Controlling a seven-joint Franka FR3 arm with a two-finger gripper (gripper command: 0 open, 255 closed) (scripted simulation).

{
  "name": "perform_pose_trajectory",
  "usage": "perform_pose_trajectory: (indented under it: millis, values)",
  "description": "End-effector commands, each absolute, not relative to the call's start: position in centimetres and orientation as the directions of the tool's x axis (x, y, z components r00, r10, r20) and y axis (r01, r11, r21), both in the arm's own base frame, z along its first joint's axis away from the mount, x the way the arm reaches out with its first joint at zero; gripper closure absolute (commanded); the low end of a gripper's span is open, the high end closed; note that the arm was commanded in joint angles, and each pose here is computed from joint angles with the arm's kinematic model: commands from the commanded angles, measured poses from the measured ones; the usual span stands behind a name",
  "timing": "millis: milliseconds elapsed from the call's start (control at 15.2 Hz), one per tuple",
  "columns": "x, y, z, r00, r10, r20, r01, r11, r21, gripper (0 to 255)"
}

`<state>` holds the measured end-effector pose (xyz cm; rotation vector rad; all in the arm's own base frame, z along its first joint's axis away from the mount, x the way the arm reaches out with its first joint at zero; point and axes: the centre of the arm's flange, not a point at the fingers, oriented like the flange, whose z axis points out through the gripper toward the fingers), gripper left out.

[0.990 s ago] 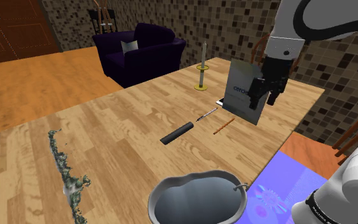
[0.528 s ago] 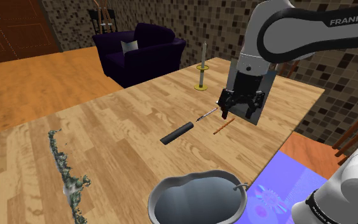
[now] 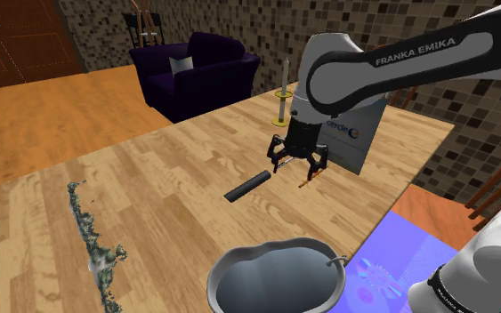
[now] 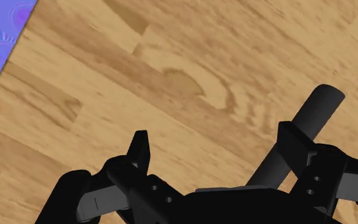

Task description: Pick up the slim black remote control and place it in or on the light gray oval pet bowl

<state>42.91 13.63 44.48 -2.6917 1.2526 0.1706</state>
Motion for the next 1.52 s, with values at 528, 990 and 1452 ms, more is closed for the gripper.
perform_pose_trajectory:
  millis: [528,990,1452]
  values:
    - [53.3,16.7,37.6,0.23,-0.949,-0.215,-0.973,-0.223,-0.056,0]
    - [57.4,17.0,33.2,0.052,-0.973,-0.224,-0.998,-0.045,-0.032,0]
    - [57.4,17.5,30.8,0.052,-0.973,-0.224,-0.998,-0.045,-0.032,0]
